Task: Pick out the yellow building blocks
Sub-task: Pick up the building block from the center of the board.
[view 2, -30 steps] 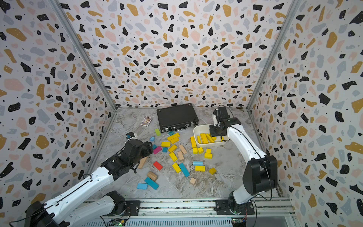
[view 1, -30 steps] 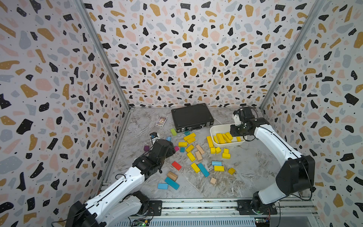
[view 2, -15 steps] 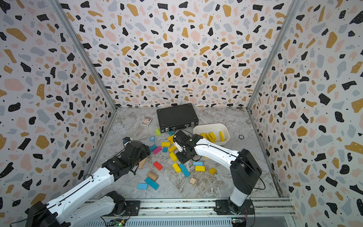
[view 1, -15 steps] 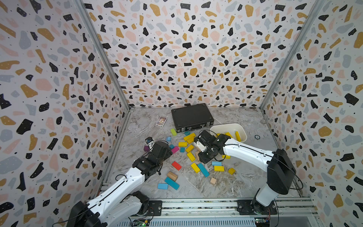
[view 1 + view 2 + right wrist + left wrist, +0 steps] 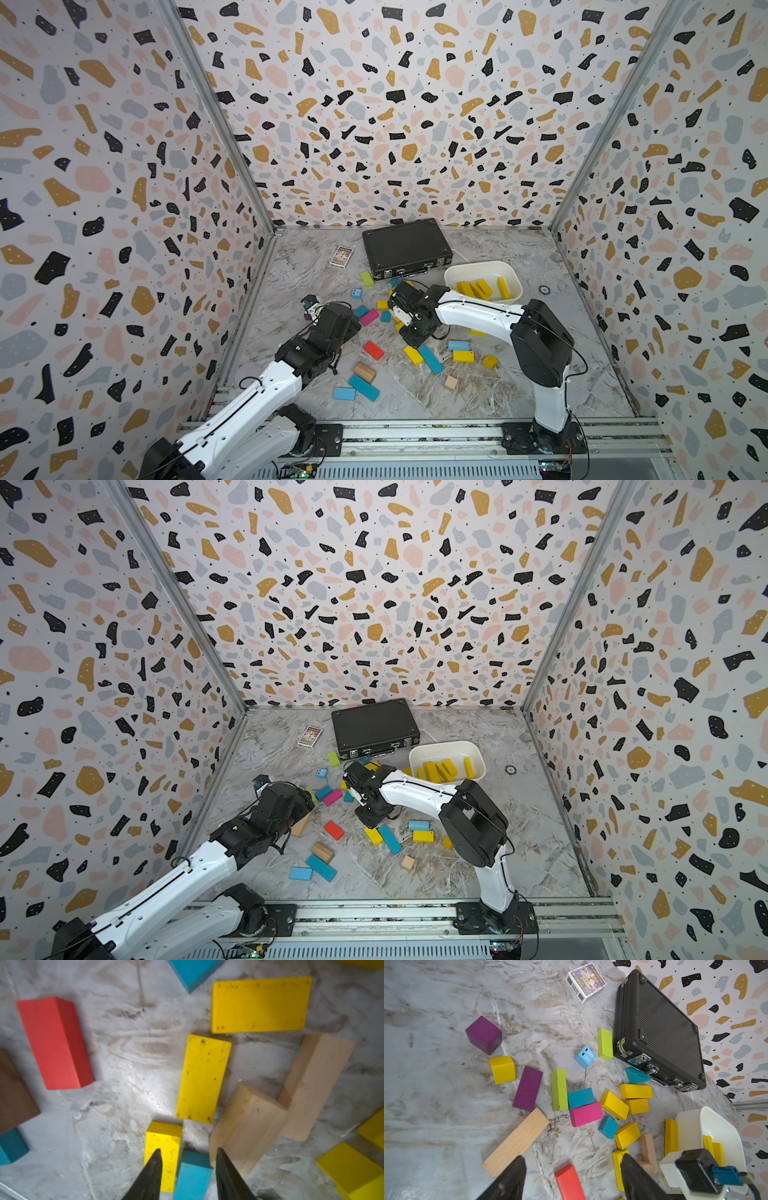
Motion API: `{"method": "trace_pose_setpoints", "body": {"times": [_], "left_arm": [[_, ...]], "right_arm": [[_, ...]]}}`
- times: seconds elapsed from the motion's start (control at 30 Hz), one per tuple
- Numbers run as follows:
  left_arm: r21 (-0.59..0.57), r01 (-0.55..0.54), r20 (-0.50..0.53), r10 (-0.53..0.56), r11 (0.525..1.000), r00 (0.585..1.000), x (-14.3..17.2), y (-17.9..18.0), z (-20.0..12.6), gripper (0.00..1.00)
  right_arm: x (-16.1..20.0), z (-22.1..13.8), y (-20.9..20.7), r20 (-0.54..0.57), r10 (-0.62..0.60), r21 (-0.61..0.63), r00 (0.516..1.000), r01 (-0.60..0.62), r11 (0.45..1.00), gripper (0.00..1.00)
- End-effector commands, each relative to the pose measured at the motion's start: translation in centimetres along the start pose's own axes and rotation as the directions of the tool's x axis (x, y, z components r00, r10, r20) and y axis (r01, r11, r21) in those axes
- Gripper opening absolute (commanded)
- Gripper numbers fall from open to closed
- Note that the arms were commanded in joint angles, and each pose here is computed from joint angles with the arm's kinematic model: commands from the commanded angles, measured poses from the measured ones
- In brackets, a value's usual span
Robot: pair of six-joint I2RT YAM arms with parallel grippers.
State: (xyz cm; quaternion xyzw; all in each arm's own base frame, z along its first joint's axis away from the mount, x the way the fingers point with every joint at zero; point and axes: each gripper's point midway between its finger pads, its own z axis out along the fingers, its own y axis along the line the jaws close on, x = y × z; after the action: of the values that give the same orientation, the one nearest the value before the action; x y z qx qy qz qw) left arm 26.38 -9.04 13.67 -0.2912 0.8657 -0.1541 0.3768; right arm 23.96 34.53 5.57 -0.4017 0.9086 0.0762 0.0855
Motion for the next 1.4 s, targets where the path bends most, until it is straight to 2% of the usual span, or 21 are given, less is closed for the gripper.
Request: {"method": "trace_pose_setpoints", "body": {"times": [0.0, 0.4, 0.6, 0.8, 0.9, 1.1, 1.23, 1.37], "left_arm": [[-0.015, 0.019, 0.019, -0.019, 1.0, 1.0, -0.3, 0.5, 0.2, 0.72], [-0.025, 0.018, 0.017, -0.018, 1.0, 1.0, -0.3, 0.6, 0.4, 0.72], [-0.025, 0.02, 0.016, -0.019, 0.999, 1.0, -0.4, 0.6, 0.3, 0.72], [-0.026, 0.02, 0.013, -0.02, 0.999, 1.0, -0.5, 0.6, 0.2, 0.72], [-0.027, 0.019, 0.014, -0.019, 0.999, 1.0, -0.5, 0.7, 0.1, 0.72], [-0.028, 0.014, 0.016, -0.014, 1.0, 1.0, -0.6, 0.9, 0.0, 0.72], [-0.03, 0.01, 0.014, -0.01, 0.999, 1.0, -0.6, 1.2, 0.0, 0.72], [-0.026, 0.014, 0.014, -0.014, 1.0, 1.0, -0.7, 1.3, -0.1, 0.72]], "right_arm": [[0.1, 0.1, 0.9, -0.017, -0.019, -0.001, 1.0, 0.019, 1.0, 0.44], [1.7, 2.2, 1.6, -0.085, -0.068, 0.037, 0.994, 0.071, 0.997, 0.43], [2.6, 3.3, 1.2, -0.124, -0.071, 0.082, 0.99, 0.082, 0.993, 0.35], [2.0, 2.6, 1.3, -0.103, -0.057, 0.086, 0.993, 0.066, 0.994, 0.26], [0.9, 0.7, 1.5, -0.045, -0.04, 0.08, 0.998, 0.044, 0.996, 0.2], [-1.8, -6.5, 0.5, 0.162, 0.021, 0.082, 0.987, -0.035, 0.996, 0.17], [-2.0, -10.1, -3.7, 0.245, 0.093, 0.12, 0.965, -0.125, 0.985, 0.17], [-0.3, -11.5, -10.2, 0.245, 0.143, 0.215, 0.959, -0.198, 0.956, 0.17]]}}
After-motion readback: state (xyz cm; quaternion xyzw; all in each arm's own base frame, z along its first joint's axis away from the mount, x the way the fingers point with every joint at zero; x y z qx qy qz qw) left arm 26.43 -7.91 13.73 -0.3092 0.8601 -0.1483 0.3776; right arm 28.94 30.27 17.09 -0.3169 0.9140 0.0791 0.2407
